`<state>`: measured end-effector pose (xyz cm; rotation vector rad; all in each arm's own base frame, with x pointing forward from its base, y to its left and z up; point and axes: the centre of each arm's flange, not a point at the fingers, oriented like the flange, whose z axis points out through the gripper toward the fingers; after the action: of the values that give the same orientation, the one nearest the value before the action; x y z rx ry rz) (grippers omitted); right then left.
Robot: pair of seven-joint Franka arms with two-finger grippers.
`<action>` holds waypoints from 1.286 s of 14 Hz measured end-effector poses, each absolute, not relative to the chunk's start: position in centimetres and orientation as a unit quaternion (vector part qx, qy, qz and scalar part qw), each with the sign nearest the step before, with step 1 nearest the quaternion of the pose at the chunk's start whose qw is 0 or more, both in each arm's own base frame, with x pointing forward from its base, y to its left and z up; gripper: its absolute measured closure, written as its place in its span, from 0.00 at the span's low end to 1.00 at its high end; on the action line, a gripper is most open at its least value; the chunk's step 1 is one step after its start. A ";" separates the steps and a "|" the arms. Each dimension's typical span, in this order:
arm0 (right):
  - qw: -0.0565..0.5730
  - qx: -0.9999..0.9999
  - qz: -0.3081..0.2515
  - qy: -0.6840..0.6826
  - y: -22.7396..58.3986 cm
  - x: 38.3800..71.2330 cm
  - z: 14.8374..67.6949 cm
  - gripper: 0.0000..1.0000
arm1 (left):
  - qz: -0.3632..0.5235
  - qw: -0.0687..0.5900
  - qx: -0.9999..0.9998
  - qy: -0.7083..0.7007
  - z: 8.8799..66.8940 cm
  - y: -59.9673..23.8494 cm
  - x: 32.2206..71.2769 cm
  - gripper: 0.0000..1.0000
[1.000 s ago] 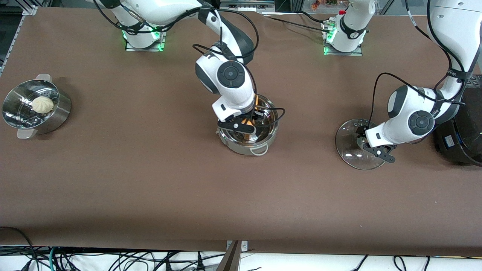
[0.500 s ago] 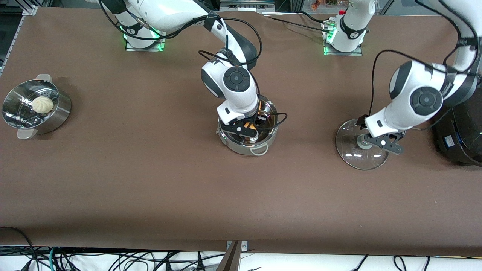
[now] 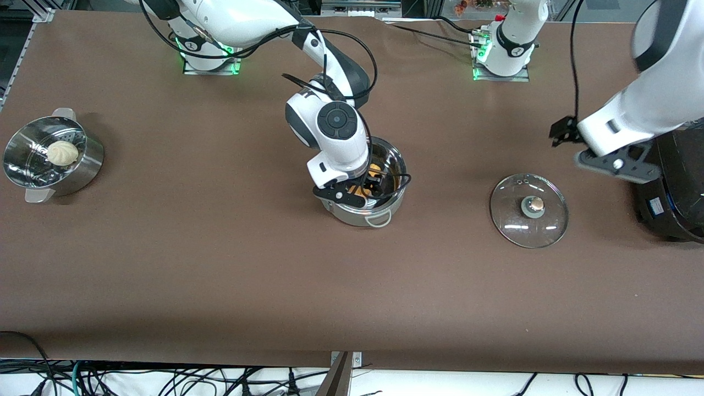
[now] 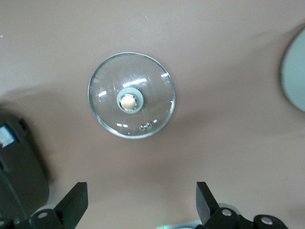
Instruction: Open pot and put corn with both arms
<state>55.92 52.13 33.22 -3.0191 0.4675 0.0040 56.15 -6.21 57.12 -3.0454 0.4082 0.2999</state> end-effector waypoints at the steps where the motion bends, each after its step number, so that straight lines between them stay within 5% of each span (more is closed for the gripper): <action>1: 0.036 -0.988 0.001 0.153 51.5 56.4 33.6 0.00 | 0.098 0.023 -0.986 0.130 58.9 -6.1 55.9 0.00; 9: -0.024 -0.998 0.007 0.051 37.9 61.2 44.8 0.00 | 0.046 0.001 -0.995 0.083 64.3 -3.5 54.6 0.00; 18: -0.012 -1.000 0.025 -0.007 19.9 57.3 55.5 0.00 | 0.004 0.005 -1.000 -0.014 61.3 -6.7 51.0 0.00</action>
<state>57.28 19.88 55.52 -3.1653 -0.0235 0.0792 50.98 -6.70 61.35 -3.1318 -0.0446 0.0130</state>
